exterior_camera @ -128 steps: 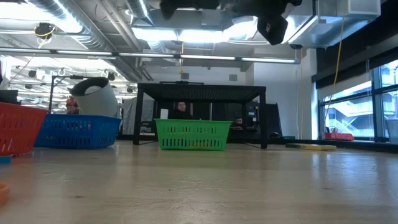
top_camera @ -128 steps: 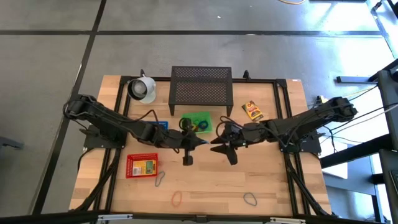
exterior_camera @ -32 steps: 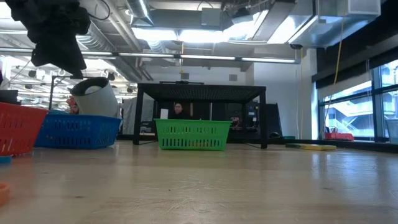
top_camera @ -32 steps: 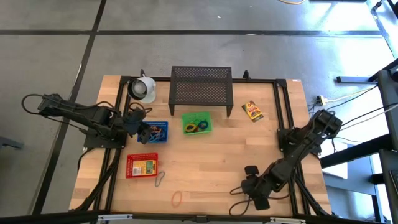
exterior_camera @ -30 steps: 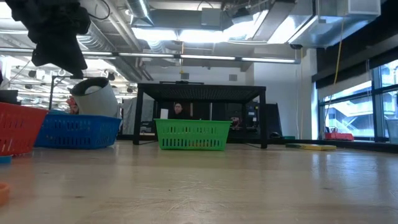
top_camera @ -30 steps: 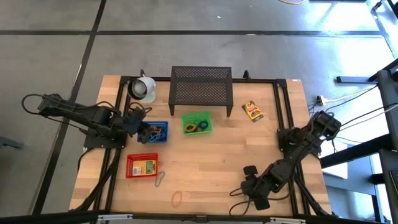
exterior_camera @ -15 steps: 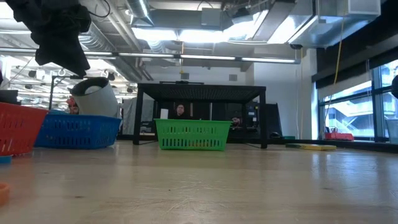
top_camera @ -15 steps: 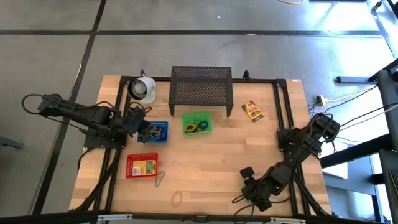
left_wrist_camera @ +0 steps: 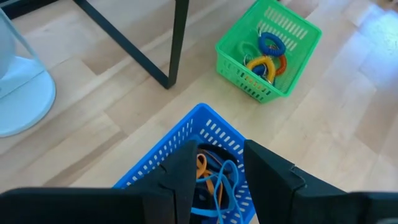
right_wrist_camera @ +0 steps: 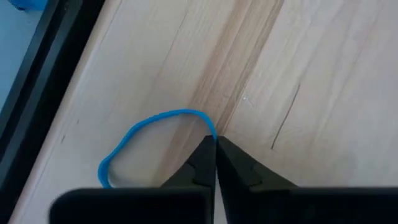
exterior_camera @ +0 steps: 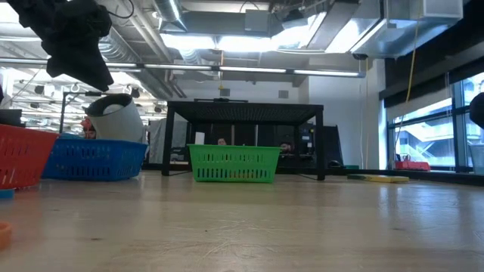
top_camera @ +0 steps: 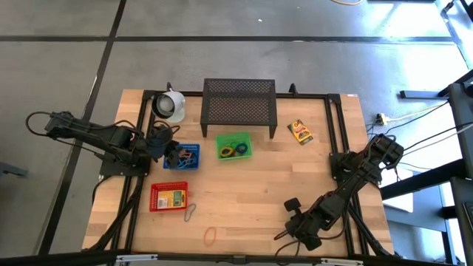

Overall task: Pick & Place Office Desk Supplies
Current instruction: Put the blue rubber band into the blue bin

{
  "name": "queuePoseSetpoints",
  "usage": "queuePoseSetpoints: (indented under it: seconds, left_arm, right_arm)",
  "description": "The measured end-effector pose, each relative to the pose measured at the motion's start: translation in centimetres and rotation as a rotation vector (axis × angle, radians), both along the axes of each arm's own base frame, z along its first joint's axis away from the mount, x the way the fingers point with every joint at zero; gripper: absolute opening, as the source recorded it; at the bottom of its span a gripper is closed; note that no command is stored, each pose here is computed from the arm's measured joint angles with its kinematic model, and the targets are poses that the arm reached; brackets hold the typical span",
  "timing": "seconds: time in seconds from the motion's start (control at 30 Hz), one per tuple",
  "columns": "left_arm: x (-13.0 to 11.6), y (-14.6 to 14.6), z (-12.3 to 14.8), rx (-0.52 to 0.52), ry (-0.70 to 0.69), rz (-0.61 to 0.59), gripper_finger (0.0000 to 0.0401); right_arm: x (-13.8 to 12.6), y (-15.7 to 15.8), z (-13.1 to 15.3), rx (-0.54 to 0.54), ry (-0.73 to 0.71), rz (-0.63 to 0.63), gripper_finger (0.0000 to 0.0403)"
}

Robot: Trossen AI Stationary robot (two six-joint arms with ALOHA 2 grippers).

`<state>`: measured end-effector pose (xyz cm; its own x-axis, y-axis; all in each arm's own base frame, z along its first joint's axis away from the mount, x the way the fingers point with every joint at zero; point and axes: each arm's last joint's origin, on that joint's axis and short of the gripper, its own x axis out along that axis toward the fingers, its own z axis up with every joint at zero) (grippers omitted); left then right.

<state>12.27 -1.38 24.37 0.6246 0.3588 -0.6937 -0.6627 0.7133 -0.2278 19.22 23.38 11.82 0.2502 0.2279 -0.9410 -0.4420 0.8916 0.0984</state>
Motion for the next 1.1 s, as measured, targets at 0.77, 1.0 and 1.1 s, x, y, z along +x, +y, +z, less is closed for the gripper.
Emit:
queuePoseSetpoints:
  seconds: [0.77,1.0,1.1]
  left_arm:
    - [0.3,0.0,0.3,-0.002,-0.046,0.007,0.0125]
    - [0.9,-0.1,0.8,-0.002,-0.123,0.013,0.0125]
    - [1.3,-0.2,1.3,0.024,-0.176,-0.029,0.0125]
  right_arm:
    - [1.2,-1.5,6.6,0.212,-0.427,-0.64,0.0001]
    - [3.6,-5.4,9.3,0.123,-0.688,-0.836,0.0]
    - [5.1,-7.4,10.2,0.115,-0.738,-0.887,0.0]
